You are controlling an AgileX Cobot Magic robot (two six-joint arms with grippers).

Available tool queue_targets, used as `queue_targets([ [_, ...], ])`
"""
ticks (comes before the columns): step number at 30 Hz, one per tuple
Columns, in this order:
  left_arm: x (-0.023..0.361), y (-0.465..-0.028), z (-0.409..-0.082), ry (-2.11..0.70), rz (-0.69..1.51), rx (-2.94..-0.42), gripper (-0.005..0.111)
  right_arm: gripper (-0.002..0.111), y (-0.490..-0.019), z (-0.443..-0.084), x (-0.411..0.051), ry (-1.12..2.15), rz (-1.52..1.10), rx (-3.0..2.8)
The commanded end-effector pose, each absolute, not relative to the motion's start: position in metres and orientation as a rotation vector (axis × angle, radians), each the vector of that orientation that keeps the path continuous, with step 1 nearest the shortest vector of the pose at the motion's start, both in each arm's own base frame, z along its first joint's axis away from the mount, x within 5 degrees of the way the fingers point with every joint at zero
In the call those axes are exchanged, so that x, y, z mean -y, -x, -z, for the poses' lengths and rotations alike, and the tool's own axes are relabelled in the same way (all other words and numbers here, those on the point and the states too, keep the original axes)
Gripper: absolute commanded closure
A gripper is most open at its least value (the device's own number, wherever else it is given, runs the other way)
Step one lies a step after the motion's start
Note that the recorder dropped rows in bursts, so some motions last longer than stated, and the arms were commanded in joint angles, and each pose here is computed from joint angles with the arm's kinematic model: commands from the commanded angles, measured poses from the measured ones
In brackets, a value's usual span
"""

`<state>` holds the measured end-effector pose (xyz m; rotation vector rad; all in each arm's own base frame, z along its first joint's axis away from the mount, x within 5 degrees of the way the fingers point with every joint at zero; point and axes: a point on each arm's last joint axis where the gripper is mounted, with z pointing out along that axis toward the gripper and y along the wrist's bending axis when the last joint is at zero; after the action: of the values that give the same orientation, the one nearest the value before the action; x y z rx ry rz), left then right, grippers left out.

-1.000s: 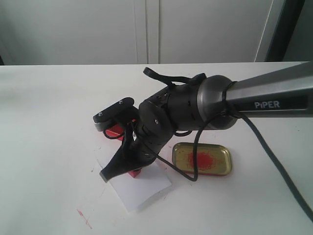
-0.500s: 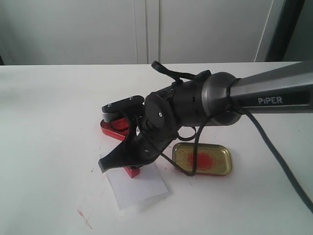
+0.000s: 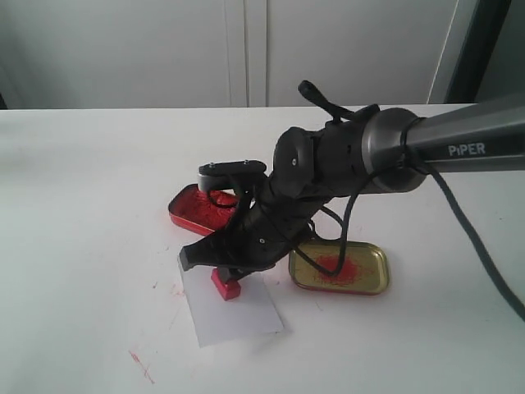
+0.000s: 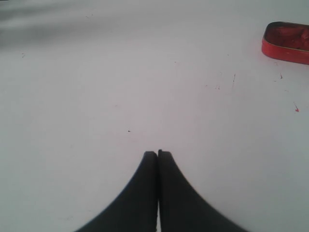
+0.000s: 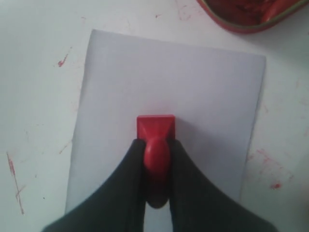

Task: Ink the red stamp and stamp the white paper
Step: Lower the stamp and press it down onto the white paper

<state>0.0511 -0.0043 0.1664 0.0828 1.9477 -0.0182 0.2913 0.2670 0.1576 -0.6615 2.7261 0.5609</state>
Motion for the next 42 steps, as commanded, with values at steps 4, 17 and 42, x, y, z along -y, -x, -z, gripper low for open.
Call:
queue_targets([
  [4, 0.004, -0.051, -0.165, -0.084, 0.015, -1.943, 0.107, 0.108, -0.294, -0.149, -0.266, 0.629, -0.602, -2.756],
  [17, 0.004, -0.051, -0.165, -0.084, 0.015, -1.943, 0.107, 0.108, -0.302, -0.152, -0.257, 0.553, -0.742, -2.772],
  [42, 0.004, -0.051, -0.165, -0.084, 0.015, -1.943, 0.107, 0.108, -0.310, -0.143, -0.248, 0.459, -0.845, -2.816],
])
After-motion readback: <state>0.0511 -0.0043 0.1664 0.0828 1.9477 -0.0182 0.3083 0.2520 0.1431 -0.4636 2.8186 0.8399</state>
